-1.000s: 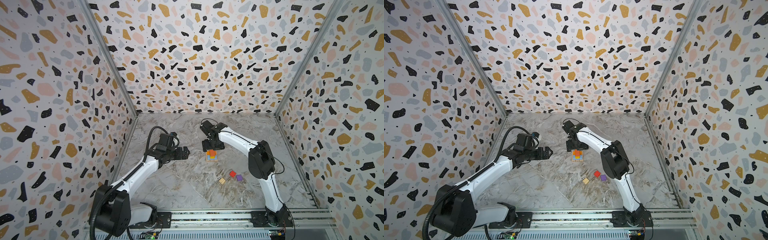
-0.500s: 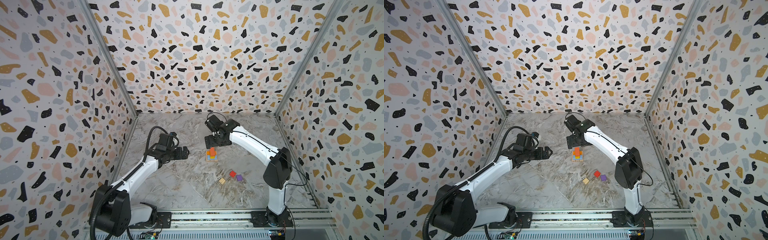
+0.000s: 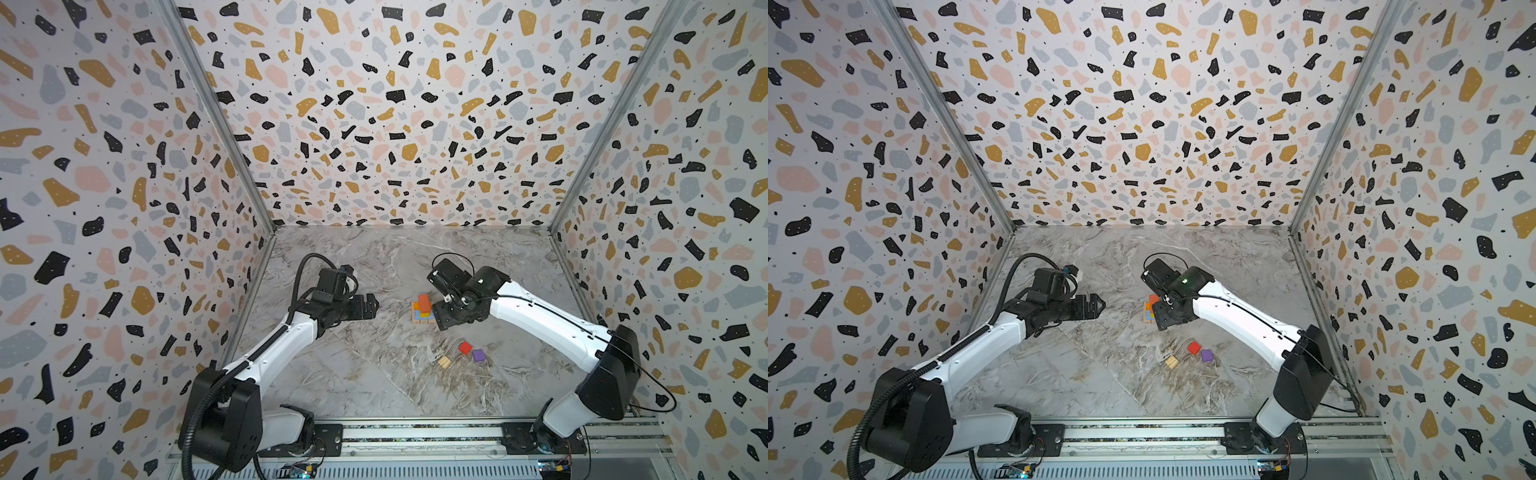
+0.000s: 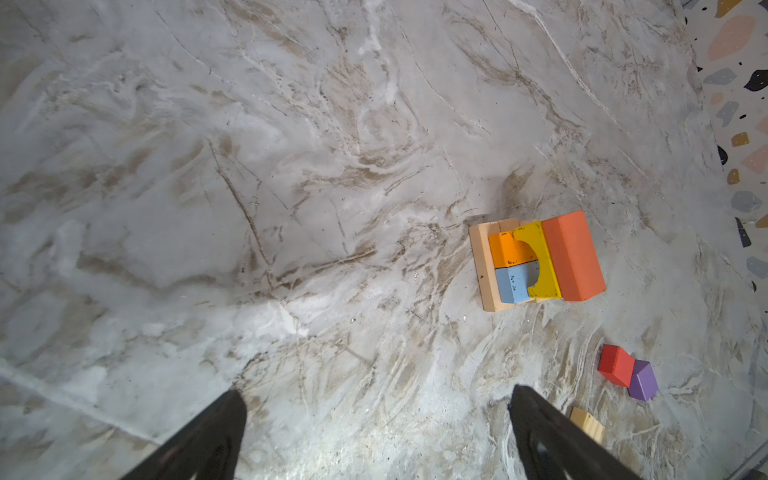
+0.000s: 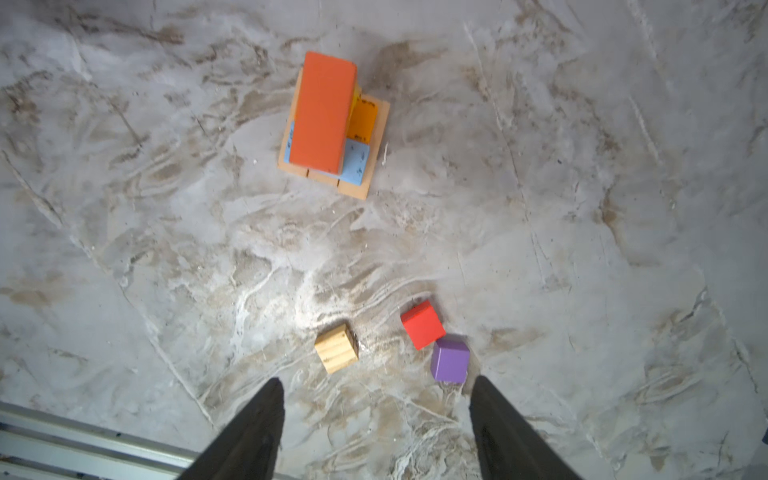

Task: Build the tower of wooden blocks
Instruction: 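Move the right gripper toward the natural-wood cube nearer the robot, then lower the right gripper and close it on the natural-wood cube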

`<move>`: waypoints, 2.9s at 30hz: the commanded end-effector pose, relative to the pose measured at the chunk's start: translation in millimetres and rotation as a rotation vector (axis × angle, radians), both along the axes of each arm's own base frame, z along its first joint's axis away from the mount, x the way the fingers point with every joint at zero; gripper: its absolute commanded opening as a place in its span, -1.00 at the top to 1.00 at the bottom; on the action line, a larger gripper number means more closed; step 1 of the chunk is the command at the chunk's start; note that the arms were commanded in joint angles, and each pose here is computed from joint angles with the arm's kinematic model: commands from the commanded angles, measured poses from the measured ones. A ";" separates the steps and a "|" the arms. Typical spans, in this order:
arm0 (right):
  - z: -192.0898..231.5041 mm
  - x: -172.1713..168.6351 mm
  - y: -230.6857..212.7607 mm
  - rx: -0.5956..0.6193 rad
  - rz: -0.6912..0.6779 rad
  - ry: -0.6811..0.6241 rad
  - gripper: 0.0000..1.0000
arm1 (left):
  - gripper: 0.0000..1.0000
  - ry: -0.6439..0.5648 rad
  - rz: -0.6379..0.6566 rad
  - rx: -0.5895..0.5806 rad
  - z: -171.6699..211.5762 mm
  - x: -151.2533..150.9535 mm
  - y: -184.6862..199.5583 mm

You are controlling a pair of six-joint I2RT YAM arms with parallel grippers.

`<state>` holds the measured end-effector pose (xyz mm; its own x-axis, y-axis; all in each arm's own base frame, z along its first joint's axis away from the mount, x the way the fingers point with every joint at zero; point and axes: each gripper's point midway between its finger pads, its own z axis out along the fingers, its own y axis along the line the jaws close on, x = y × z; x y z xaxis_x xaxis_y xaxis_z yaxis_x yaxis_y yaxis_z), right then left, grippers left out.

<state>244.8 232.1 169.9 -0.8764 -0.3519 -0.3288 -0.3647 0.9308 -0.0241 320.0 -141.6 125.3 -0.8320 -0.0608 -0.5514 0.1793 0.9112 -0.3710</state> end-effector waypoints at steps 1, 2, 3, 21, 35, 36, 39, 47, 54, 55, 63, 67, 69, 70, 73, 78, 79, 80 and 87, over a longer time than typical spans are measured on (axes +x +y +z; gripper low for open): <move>0.4 -16.1 -4.6 0.024 0.037 0.004 -0.39 | -1.00 -0.034 -0.015 -0.017 6.2 2.3 -1.8; -4.7 -21.2 -7.0 0.020 0.044 0.011 -0.38 | -1.00 -0.037 -0.012 -0.015 6.6 2.7 -1.1; -9.3 -26.0 -10.5 0.015 0.046 0.018 -0.38 | -1.00 -0.040 -0.012 -0.014 7.1 3.2 -1.0; -64.6 -62.6 -12.2 0.031 0.143 0.057 -0.28 | -1.00 -0.047 -0.012 -0.015 8.7 2.8 -2.4; -87.2 -67.6 2.9 0.015 0.228 0.029 -0.28 | -1.00 -0.039 -0.010 -0.007 6.6 2.2 -1.3; -87.7 -67.9 4.6 0.013 0.241 0.025 -0.28 | -1.00 -0.041 -0.009 -0.007 7.3 2.8 -1.3; -88.7 -68.4 8.5 0.011 0.281 0.015 -0.27 | -1.00 -0.040 -0.011 -0.006 7.2 1.8 -1.1; -106.2 -67.1 11.0 -0.027 0.328 0.030 -0.16 | -1.00 -0.043 -0.012 -0.008 8.1 2.0 -1.3; -123.7 -62.5 14.0 -0.060 0.326 0.042 -0.02 | -1.00 -0.046 -0.011 -0.011 9.5 1.4 -1.4; -124.8 -60.7 14.0 -0.067 0.323 0.037 -0.02 | -1.00 -0.046 -0.011 -0.012 9.5 1.4 -1.4; -133.6 -56.9 15.7 -0.085 0.327 0.046 -0.01 | -1.00 -0.047 -0.010 -0.012 9.8 1.4 -1.2; -137.4 -57.3 15.1 -0.083 0.326 0.053 0.01 | -1.00 -0.050 -0.011 -0.012 10.7 1.4 -1.4; -138.2 -57.9 15.7 -0.077 0.330 0.058 0.02 | -1.00 -0.050 -0.012 -0.013 10.9 1.3 -1.5; -139.2 -57.7 14.6 -0.075 0.327 0.062 0.02 | -1.00 -0.050 -0.012 -0.013 10.8 1.3 -1.5; -140.6 -57.4 12.9 -0.069 0.322 0.069 0.06 | -1.00 -0.049 -0.011 -0.012 10.5 1.4 -1.3; -142.8 -57.4 9.0 -0.072 0.317 0.075 0.08 | -1.00 -0.048 -0.011 -0.011 10.0 1.5 -1.1; -143.1 -58.4 9.1 -0.070 0.321 0.079 0.08 | -1.00 -0.047 -0.011 -0.011 9.6 1.2 -1.3; -143.1 -58.2 9.2 -0.068 0.320 0.079 0.09 | -1.00 -0.046 -0.010 -0.012 9.4 1.1 -1.1; -143.9 -58.8 9.4 -0.068 0.321 0.085 0.17 | -1.00 -0.047 -0.010 -0.012 9.9 1.1 -1.1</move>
